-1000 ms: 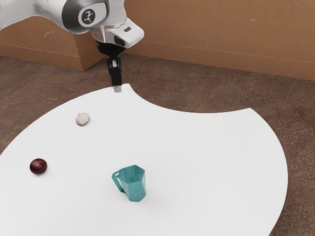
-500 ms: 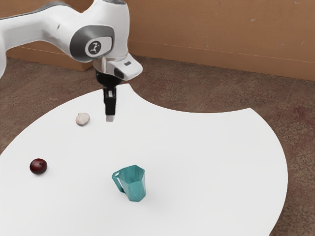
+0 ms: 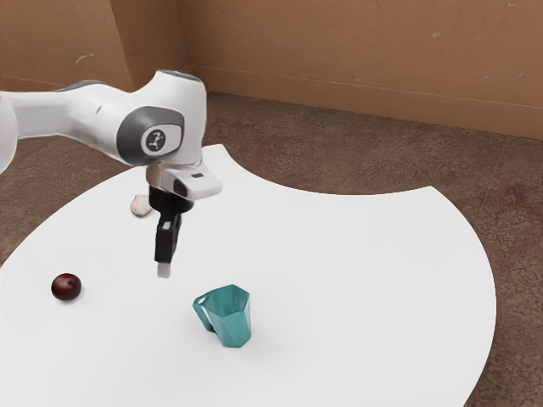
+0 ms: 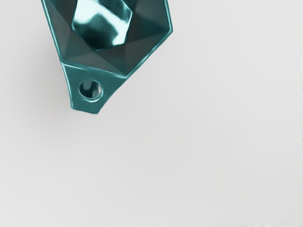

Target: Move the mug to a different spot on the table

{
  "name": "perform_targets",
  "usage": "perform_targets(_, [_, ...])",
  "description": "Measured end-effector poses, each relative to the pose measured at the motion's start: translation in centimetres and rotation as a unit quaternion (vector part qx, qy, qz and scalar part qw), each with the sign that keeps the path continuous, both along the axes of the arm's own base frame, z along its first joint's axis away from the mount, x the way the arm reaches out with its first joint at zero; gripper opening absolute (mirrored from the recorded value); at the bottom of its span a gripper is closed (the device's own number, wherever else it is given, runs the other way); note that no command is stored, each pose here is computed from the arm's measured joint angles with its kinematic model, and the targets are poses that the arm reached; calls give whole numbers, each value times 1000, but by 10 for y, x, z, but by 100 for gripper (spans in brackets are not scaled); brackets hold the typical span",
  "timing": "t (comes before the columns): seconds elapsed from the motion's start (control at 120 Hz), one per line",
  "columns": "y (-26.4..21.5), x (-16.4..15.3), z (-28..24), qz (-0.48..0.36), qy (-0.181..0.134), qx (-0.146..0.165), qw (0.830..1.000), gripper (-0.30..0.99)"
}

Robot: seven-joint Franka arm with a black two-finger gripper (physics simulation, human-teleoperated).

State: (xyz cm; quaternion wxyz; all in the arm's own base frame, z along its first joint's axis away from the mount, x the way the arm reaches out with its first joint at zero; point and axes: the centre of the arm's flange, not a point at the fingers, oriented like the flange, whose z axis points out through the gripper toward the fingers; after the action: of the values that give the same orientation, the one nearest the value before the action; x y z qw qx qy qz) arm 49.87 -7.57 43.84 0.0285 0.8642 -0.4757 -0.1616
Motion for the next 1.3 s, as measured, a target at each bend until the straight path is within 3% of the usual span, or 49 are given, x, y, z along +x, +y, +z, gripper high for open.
perform_targets(0.258, [-2, -1, -59, -48, 15, -66, 997, 69])
perform_targets(0.442, [7, 4, -93, -49, -3, -116, 992, 69])
perform_targets(0.767, [24, 22, -139, -57, -23, -171, 983, 68])
perform_targets(1.142, [24, 22, -154, -76, -42, -185, 979, 16])
perform_targets(1.3, [25, 23, -162, -79, -52, -188, 978, 8])
